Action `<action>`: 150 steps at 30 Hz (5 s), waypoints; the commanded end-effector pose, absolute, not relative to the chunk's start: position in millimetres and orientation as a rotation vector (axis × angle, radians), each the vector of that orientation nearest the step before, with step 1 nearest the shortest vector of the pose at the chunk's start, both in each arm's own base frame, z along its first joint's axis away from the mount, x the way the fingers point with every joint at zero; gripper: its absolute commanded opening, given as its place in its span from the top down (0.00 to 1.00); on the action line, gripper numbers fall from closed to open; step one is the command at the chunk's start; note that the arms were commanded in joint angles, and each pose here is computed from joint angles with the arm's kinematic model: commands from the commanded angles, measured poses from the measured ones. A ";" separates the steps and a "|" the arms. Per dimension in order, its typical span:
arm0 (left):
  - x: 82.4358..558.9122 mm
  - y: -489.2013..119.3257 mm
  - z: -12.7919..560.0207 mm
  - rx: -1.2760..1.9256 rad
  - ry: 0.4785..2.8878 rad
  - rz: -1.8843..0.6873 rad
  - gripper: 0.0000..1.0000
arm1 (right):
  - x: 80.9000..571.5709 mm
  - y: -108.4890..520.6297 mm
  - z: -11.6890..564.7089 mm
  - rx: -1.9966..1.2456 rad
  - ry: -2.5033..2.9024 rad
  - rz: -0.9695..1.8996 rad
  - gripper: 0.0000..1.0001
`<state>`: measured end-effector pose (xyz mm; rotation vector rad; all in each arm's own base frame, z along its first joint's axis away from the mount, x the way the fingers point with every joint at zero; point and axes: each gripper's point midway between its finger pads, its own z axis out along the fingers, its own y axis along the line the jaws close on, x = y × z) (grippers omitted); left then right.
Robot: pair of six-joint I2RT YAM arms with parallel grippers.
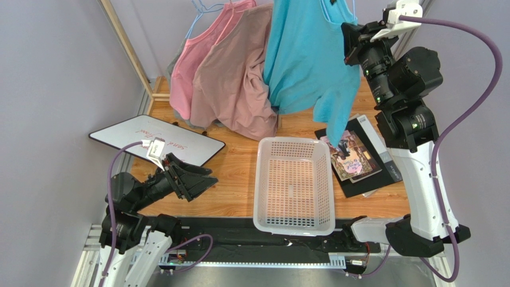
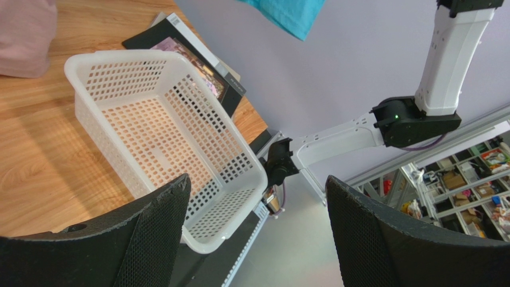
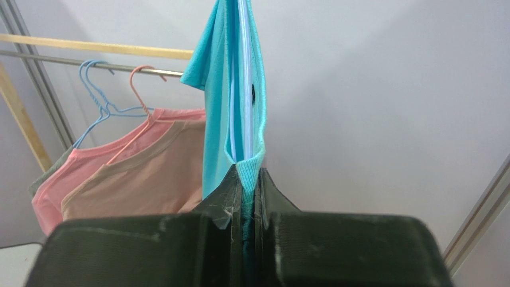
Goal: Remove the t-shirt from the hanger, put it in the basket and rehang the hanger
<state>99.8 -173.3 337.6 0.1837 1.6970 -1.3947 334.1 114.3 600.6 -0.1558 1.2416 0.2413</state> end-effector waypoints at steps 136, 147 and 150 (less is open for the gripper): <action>325.8 -341.4 598.1 -0.179 0.950 -1.780 1.00 | 174.0 -21.2 276.8 0.874 1.382 0.417 1.00; 288.8 -378.1 588.0 0.053 1.014 -2.128 1.00 | 230.2 76.6 343.1 0.222 1.539 0.526 1.00; 275.1 -383.8 582.2 0.123 1.022 -2.191 1.00 | 250.6 100.4 349.9 0.142 1.615 0.559 1.00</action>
